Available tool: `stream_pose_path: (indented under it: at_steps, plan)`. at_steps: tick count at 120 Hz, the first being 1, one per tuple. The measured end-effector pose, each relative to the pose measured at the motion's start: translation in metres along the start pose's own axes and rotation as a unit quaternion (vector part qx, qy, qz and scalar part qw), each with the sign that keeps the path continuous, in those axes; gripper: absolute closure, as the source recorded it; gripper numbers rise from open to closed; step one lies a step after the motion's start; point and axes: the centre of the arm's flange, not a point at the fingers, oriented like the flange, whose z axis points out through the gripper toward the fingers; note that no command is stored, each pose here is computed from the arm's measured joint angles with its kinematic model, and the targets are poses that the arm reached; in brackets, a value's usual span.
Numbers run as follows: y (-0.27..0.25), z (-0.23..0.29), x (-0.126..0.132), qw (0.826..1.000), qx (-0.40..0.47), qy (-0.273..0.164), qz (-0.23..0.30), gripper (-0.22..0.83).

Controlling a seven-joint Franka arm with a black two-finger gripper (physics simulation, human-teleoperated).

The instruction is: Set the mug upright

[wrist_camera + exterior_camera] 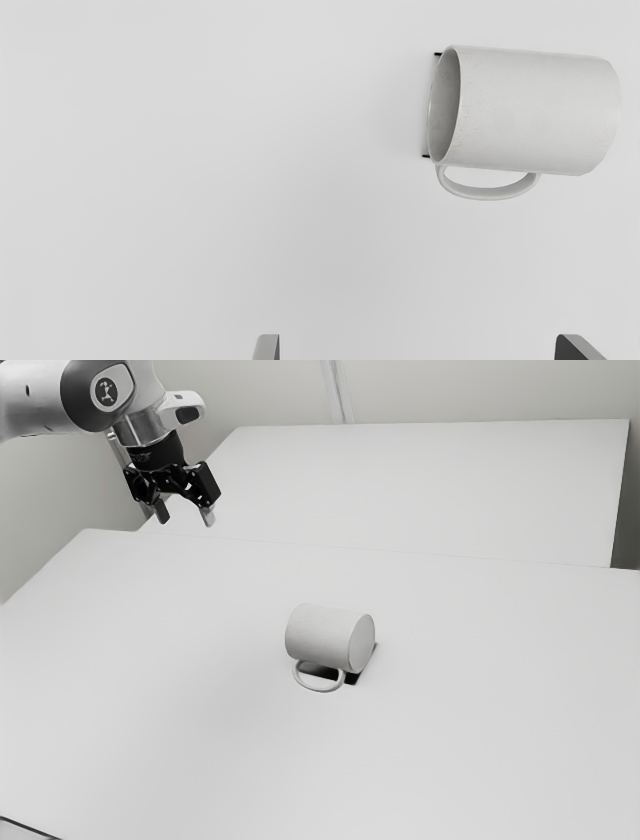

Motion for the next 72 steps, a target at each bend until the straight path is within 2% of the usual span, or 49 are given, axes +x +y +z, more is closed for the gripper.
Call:
stream_pose_path:
  at_steps: [40,72]
  plan:
    - [0.002,0.008,0.0,1.0,0.006,-0.015,-0.016,0.0]
    - [0.014,0.055,0.01,0.997,-0.064,-0.045,-0.013,0.0]
